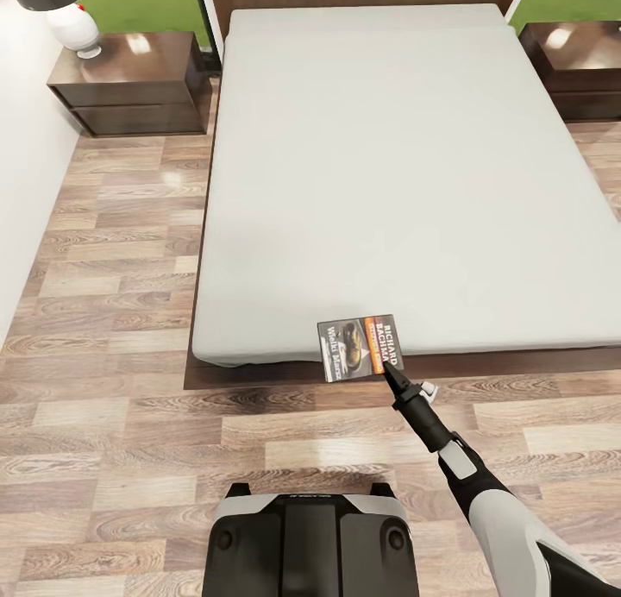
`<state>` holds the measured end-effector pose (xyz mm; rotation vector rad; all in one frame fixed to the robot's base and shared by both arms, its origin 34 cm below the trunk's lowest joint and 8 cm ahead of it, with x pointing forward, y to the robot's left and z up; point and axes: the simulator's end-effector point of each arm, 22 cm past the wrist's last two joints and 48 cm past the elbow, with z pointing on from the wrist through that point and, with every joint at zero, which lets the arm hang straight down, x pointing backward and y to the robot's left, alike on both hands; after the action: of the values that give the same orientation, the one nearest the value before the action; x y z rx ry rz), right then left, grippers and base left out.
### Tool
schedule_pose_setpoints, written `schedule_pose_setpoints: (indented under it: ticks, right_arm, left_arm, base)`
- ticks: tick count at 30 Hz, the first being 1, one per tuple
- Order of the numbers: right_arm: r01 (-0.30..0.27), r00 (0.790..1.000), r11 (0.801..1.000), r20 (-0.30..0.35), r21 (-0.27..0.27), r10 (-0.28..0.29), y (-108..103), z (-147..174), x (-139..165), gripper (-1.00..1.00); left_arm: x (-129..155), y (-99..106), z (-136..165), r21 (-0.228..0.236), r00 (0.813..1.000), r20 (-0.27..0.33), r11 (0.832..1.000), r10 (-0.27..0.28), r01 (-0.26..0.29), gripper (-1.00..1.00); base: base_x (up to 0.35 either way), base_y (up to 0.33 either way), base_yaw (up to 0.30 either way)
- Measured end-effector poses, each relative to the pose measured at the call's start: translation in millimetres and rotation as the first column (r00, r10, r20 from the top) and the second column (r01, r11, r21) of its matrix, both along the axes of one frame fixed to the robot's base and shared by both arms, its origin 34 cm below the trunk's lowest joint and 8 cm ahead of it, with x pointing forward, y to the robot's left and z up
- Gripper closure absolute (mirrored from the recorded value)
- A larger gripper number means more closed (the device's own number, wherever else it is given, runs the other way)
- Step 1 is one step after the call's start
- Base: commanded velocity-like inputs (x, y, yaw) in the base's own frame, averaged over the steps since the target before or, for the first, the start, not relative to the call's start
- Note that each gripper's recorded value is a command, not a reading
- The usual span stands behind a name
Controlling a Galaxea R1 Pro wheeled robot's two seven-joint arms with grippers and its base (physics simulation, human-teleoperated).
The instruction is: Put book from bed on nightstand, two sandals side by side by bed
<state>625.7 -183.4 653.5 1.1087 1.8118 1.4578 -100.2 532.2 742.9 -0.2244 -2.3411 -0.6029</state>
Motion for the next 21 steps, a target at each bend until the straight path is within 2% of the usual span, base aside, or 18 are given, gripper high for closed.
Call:
schedule_pose_setpoints:
  ticks: [21]
  right_arm:
    - [0.01,1.0,1.0,0.007,0.003,-0.01,-1.3,1.6,1.2,1.0]
  left_arm:
    - [0.4,0.3,-0.2,0.0,1.0,0.002,1.0,-0.001,0.001,-1.0]
  base:
    - [0.0,0.0,0.0]
